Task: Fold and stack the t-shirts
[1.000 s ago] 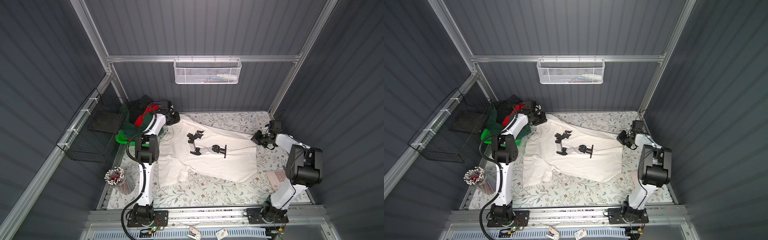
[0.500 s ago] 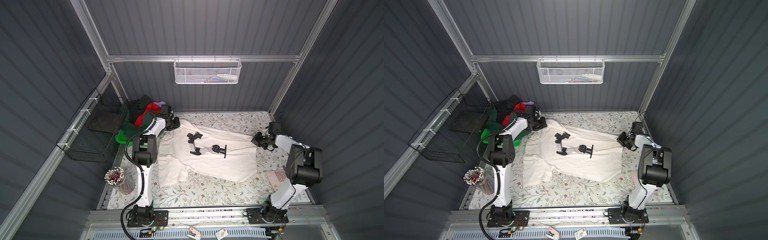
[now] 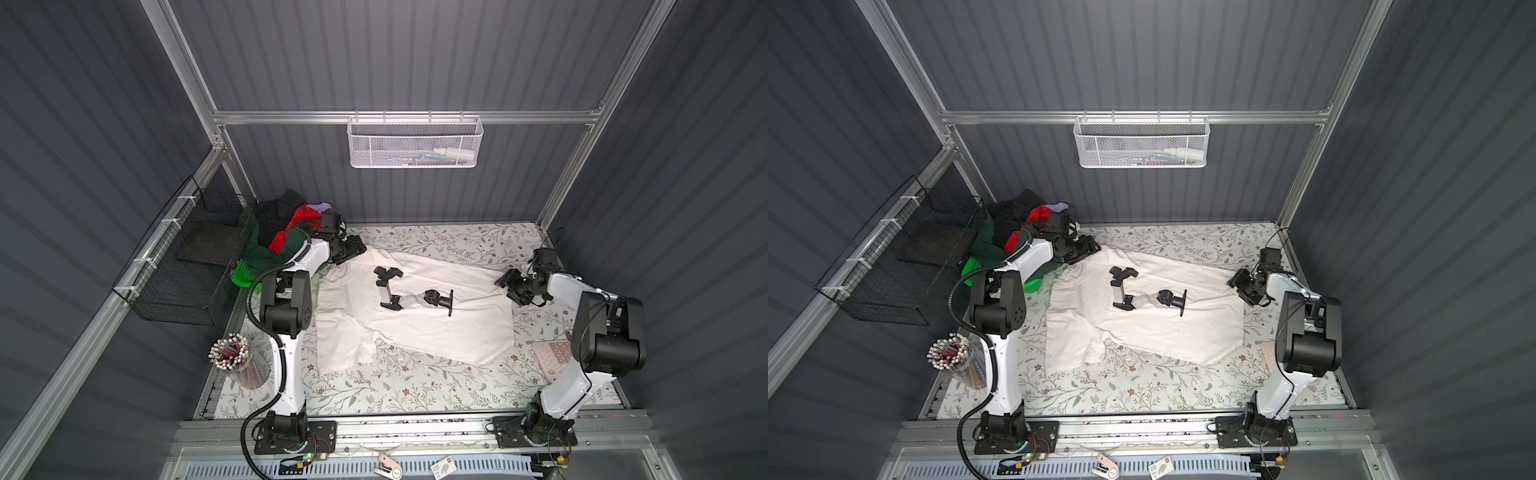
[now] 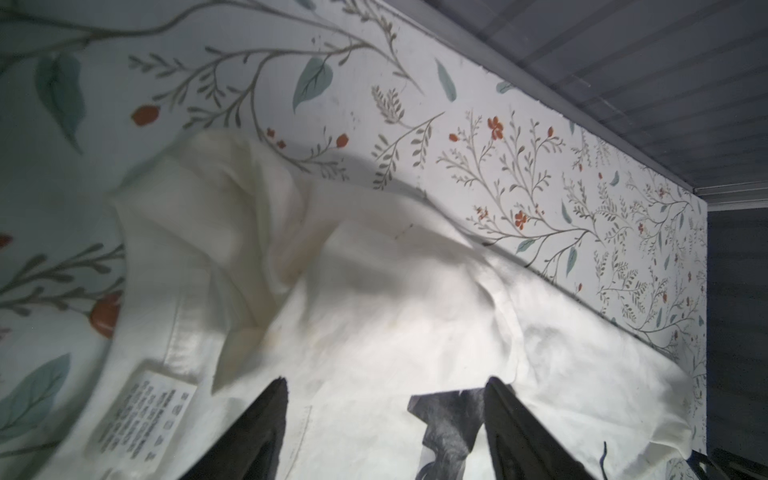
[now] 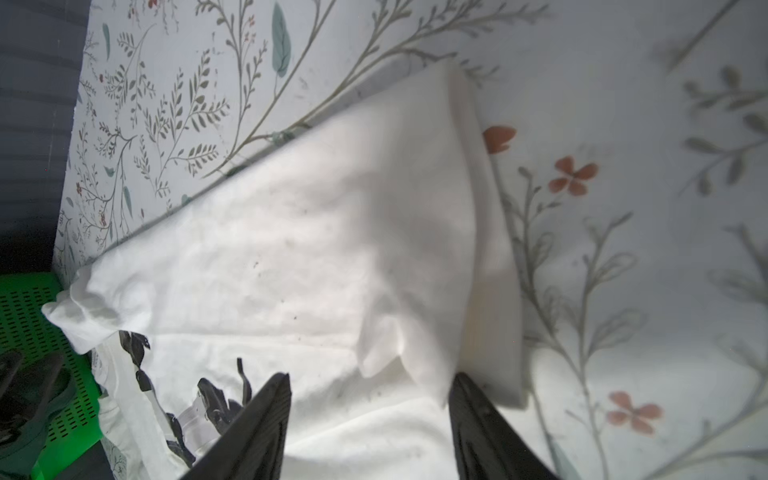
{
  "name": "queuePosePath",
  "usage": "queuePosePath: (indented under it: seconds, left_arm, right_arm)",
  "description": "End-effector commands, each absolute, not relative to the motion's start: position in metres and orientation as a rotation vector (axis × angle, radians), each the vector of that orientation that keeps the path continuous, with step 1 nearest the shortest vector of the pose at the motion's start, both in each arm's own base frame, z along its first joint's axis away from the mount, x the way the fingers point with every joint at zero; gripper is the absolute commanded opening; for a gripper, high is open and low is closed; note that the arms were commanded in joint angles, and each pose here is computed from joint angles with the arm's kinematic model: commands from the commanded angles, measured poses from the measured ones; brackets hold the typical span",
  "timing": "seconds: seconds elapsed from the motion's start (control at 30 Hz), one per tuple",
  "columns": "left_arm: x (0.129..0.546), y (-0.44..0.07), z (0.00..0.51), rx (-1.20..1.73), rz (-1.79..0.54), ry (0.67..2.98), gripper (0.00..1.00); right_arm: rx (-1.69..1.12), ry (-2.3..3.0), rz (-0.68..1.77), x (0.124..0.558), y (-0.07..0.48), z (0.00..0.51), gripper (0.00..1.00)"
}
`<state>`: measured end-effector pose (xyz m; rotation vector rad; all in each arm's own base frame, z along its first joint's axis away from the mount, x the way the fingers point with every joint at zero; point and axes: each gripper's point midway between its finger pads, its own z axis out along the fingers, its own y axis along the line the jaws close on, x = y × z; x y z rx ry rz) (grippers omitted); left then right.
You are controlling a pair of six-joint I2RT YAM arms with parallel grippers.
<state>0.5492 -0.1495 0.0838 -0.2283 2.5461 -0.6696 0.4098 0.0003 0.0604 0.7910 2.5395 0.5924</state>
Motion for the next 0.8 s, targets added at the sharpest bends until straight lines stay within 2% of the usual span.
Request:
queuePosePath:
  seconds: [0.0, 0.23, 0.33, 0.57, 0.77]
  left_arm:
    - [0.546, -0.151, 0.107, -0.223, -0.715, 2.479, 0.76]
    - [0.530, -0.152, 0.081, -0.229, -0.658, 2.570, 0.75]
    - [0.534, -0.151, 0.073, -0.243, -0.657, 2.569, 0.71]
    - [0.551, -0.159, 0.066, -0.274, -0.703, 2.552, 0.57]
    - [0.558, -0.162, 0.059, -0.275, -0.724, 2.550, 0.56]
  right_arm:
    - [0.699, 2.541, 0.504, 0.406, 0.016, 0.072, 0.64]
    - [0.486, 2.555, 0.562, 0.407, 0.078, 0.090, 0.64]
    - [0.424, 2.554, 0.593, 0.404, 0.100, 0.097, 0.64]
    - [0.416, 2.578, 0.618, 0.389, 0.116, 0.094, 0.63]
    - [0.435, 2.589, 0.612, 0.378, 0.113, 0.087, 0.62]
